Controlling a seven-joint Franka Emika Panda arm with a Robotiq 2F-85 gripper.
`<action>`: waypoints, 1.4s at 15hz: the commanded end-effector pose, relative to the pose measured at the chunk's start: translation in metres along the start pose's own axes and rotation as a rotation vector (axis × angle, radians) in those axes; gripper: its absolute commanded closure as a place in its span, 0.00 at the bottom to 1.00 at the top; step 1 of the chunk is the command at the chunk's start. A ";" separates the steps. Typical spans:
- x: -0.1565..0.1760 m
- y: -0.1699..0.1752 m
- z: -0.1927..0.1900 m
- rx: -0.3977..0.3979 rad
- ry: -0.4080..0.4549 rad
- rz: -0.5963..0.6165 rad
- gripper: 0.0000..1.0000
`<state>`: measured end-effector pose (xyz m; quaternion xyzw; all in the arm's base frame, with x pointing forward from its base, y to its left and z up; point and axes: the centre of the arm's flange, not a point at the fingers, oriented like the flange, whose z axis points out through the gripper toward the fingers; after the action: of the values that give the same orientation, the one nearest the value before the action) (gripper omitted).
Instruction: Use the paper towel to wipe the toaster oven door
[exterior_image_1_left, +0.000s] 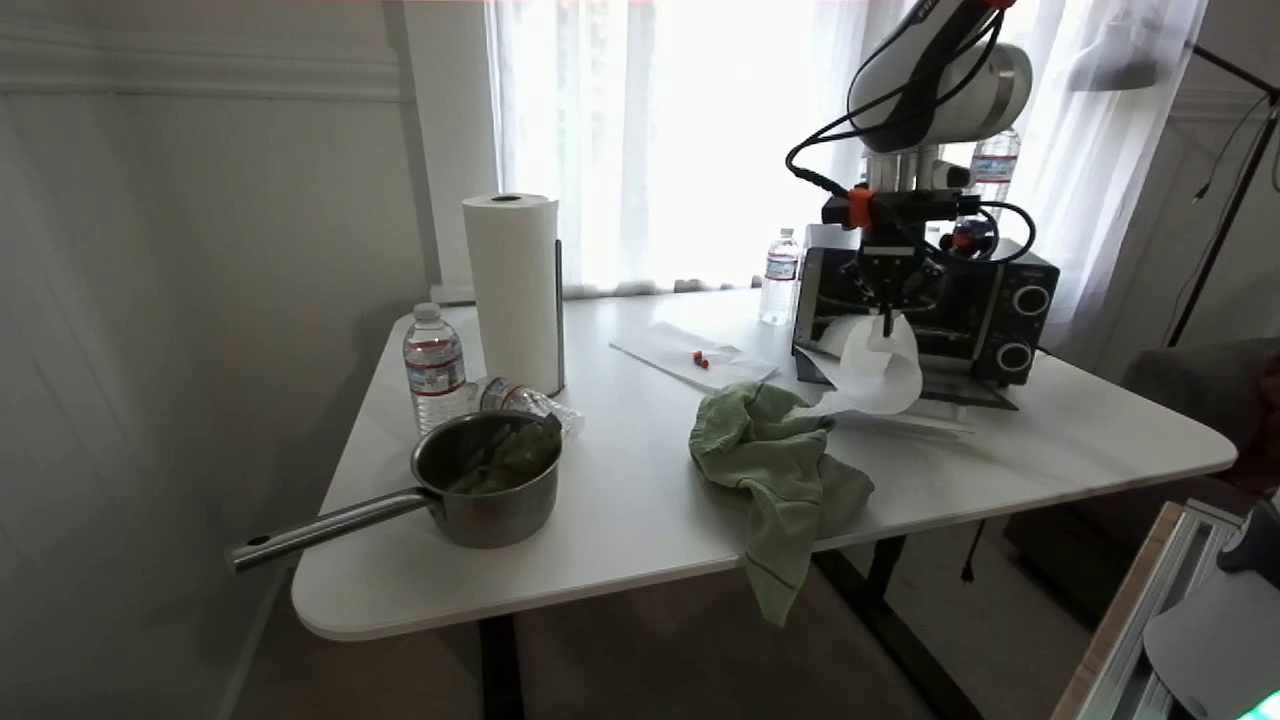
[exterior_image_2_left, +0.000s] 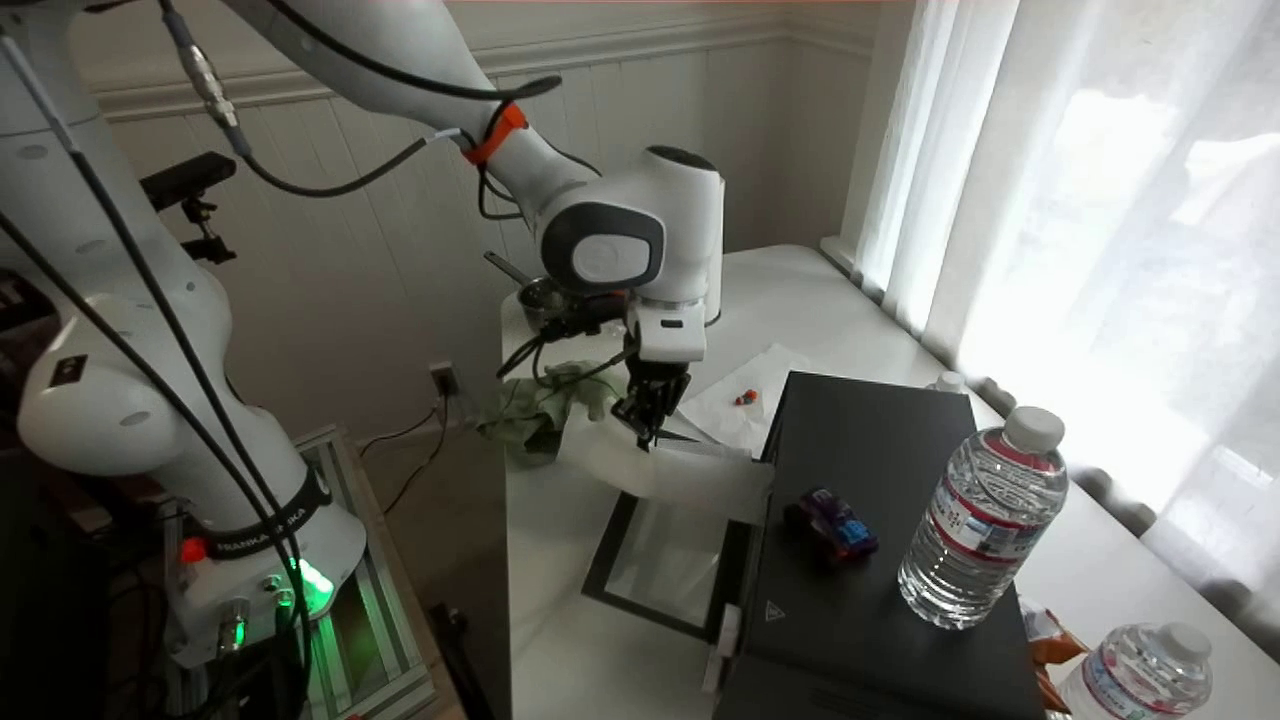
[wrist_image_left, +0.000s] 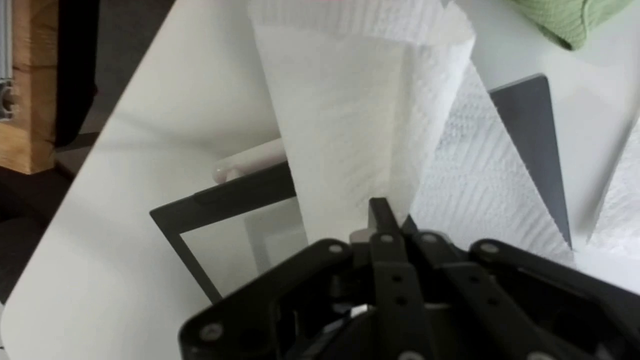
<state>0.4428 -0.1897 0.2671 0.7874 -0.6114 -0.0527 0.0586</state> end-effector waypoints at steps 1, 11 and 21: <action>0.011 -0.016 0.026 0.040 0.021 0.037 1.00; 0.009 -0.029 0.034 0.047 0.038 -0.029 1.00; 0.013 -0.052 0.065 0.059 0.029 -0.075 1.00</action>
<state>0.4773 -0.1876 0.2008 0.8126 -0.5807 -0.0217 0.0455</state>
